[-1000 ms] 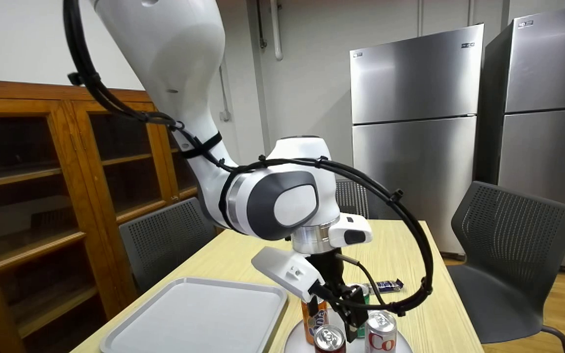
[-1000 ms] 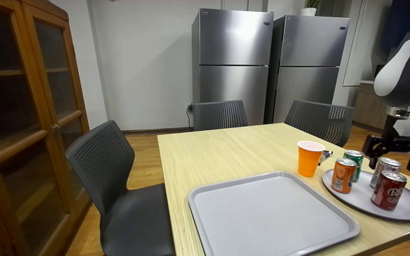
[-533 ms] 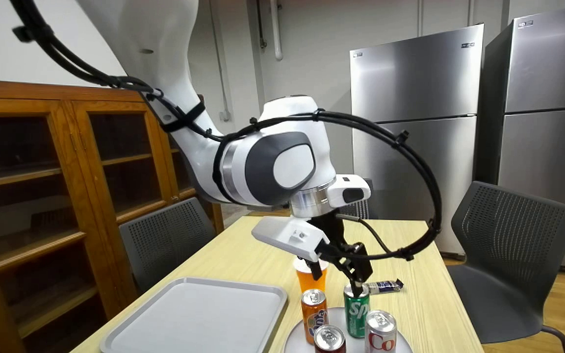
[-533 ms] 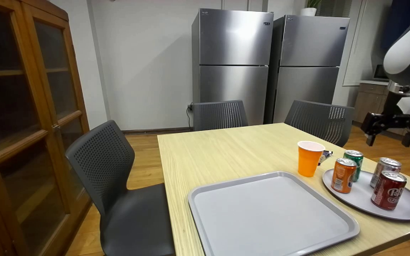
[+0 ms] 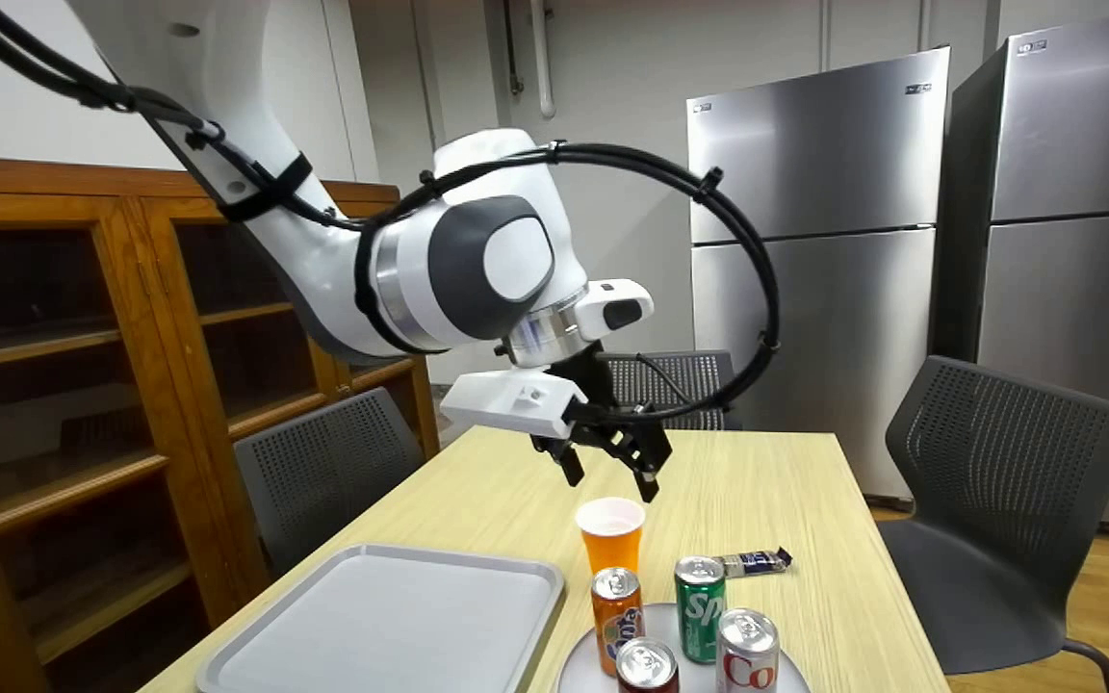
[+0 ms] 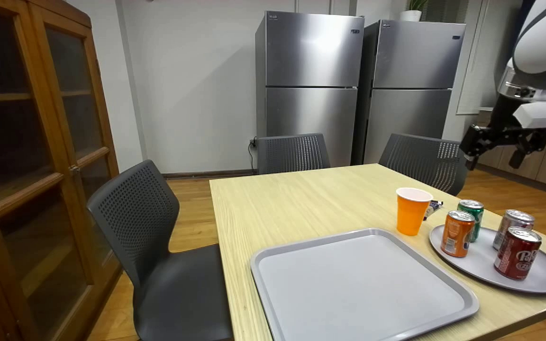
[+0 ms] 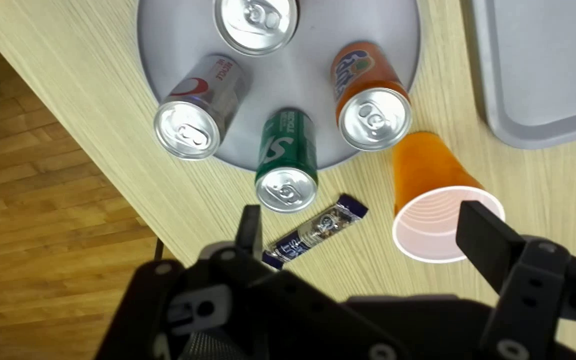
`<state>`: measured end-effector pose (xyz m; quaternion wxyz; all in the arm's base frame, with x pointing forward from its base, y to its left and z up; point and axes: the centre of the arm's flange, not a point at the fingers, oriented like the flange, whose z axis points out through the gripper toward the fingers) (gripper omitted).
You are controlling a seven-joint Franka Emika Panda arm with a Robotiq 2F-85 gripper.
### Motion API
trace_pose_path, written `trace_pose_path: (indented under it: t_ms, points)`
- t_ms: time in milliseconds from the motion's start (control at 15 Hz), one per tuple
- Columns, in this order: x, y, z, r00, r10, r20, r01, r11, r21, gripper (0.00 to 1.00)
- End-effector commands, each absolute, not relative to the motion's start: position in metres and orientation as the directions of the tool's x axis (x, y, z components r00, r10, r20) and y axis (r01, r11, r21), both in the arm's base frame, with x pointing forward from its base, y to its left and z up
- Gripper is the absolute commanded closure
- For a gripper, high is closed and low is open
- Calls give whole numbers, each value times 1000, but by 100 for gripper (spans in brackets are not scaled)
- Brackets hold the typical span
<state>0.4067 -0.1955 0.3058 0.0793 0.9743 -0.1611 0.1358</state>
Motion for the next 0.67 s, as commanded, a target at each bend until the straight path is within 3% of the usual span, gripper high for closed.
trace_pose_path:
  t_ms: [0, 600]
  points:
    - [410, -185, 310, 912, -281, 299, -325, -939, 110, 0]
    - [413, -168, 315, 912, -267, 311, -312, -944, 106, 0]
